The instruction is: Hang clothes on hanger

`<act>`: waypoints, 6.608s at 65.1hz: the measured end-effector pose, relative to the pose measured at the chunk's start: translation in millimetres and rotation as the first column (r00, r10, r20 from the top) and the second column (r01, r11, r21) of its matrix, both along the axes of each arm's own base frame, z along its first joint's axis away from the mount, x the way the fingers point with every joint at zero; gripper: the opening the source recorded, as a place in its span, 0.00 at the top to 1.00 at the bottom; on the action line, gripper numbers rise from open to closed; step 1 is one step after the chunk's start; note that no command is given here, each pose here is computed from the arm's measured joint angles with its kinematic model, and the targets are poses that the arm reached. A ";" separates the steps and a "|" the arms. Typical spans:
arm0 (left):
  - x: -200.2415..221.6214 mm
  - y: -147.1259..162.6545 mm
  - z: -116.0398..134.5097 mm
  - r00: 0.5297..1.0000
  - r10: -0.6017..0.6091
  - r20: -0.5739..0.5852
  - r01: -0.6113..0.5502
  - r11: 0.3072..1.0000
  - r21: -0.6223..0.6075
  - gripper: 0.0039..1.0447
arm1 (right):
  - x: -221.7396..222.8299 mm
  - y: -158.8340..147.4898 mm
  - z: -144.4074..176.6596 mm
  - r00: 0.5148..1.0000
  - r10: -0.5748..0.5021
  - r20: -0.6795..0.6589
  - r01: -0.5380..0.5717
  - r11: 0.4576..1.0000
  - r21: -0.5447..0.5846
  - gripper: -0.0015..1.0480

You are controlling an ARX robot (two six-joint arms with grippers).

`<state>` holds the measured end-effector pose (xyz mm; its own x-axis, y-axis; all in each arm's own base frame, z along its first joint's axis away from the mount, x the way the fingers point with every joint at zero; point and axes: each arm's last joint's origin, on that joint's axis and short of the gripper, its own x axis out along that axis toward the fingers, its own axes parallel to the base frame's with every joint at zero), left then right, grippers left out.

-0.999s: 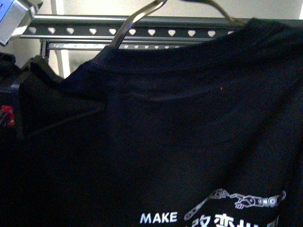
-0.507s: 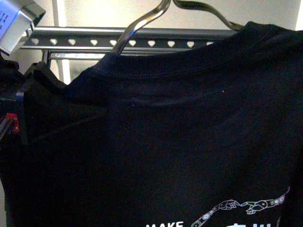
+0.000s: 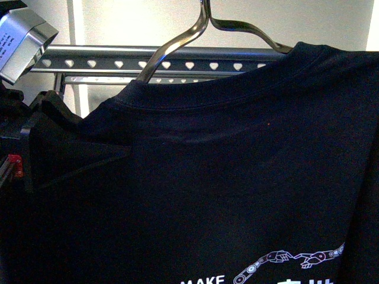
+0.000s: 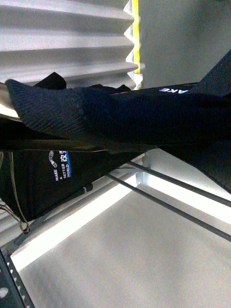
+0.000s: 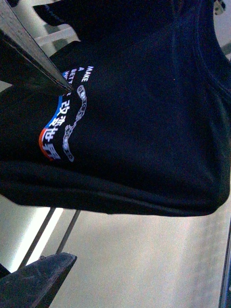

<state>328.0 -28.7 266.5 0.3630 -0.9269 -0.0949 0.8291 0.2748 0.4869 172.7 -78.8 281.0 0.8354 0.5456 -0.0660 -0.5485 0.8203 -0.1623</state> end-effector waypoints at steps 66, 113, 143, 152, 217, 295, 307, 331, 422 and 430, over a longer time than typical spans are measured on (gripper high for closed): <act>-0.1 -0.6 0.0 1.000 -0.003 0.000 0.003 1.000 0.000 0.94 | 117.1 82.9 106.1 0.869 0.479 0.124 -0.221 0.601 -0.768 0.07; 0.2 -0.6 0.1 1.000 0.002 0.002 -0.002 1.000 0.001 0.94 | 166.1 82.4 82.8 0.901 0.416 0.126 -0.161 0.589 -0.792 0.65; 1.6 -1.2 8.8 0.999 -0.011 0.032 0.012 1.000 -0.003 0.16 | 161.3 57.5 55.3 0.894 0.432 0.116 -0.178 0.580 -0.795 0.89; 1.3 -2.3 8.9 0.999 -0.024 0.030 0.024 1.000 -0.005 0.06 | 156.0 48.3 52.5 0.899 0.422 0.116 -0.182 0.601 -0.779 0.89; 6.5 10.0 15.9 0.738 0.270 -0.618 -0.549 0.772 -0.319 0.06 | 109.2 -39.1 -0.1 0.960 0.231 -0.156 -0.278 0.750 -0.600 0.90; -104.6 28.9 -41.9 0.362 0.826 -0.432 -0.928 0.275 -0.252 0.97 | 118.5 -22.1 -0.8 0.886 -0.163 -0.434 0.102 0.982 -0.159 0.91; -128.1 28.8 -59.0 0.360 0.826 -0.434 -0.929 0.274 -0.248 0.97 | 139.5 -35.0 18.3 0.854 -0.226 -0.469 0.234 0.971 -0.042 0.91; -167.2 28.8 -81.6 0.360 0.828 -0.430 -0.929 0.273 -0.251 0.97 | 197.8 -56.8 49.0 0.761 -0.319 -0.565 0.454 0.884 0.112 0.91; -219.1 28.8 -93.9 0.372 0.828 -0.419 -0.921 0.273 -0.277 0.97 | 172.3 -1.4 51.0 0.877 -0.341 -0.337 0.427 0.875 0.226 0.16; -225.1 28.8 -97.5 0.361 0.828 -0.429 -0.928 0.274 -0.251 0.97 | 123.9 5.1 71.5 0.919 -0.344 -0.194 0.387 0.881 0.271 0.07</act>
<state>102.8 0.0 169.1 1.0000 0.0000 -0.0052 0.0000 1.0000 -0.0025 296.6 -73.7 352.5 0.9738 0.2144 -0.0759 -0.1986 0.9642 0.1758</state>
